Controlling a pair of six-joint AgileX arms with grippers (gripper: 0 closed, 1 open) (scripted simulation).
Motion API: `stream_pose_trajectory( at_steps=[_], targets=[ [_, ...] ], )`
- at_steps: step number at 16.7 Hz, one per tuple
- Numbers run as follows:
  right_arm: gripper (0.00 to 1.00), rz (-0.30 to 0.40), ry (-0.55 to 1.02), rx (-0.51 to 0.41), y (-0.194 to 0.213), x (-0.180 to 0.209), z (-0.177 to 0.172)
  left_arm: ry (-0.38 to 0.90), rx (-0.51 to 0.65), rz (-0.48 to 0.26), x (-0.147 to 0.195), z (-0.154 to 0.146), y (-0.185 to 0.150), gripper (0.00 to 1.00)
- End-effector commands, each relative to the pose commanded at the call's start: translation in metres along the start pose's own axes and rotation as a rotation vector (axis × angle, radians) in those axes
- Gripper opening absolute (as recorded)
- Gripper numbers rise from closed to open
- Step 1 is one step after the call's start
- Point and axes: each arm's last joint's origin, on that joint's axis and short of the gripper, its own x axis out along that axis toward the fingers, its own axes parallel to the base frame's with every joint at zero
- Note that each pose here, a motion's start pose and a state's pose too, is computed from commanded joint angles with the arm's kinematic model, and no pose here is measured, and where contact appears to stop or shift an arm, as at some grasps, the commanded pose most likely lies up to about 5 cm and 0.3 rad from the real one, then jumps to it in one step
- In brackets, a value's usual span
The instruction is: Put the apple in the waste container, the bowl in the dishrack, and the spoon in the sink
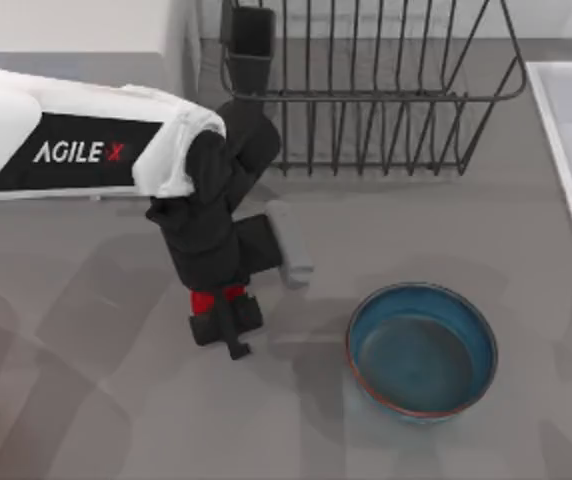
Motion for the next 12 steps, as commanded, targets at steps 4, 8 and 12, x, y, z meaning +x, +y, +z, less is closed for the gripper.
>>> stream_pose_trajectory(
  at_steps=[4,8,12],
  targets=[
    [1.00,0.000,0.000,0.000,0.000,0.000,0.000,0.000,0.000,0.000,0.000,0.000,0.000,0.00],
    [1.00,0.000,0.000,0.000,0.000,0.000,0.000,-0.008,0.006,0.020,-0.010,0.002,0.003,0.00],
    [1.00,0.000,0.000,0.000,0.000,0.000,0.000,0.000,0.004,0.011,-0.049,0.007,0.004,0.00]
  ],
)
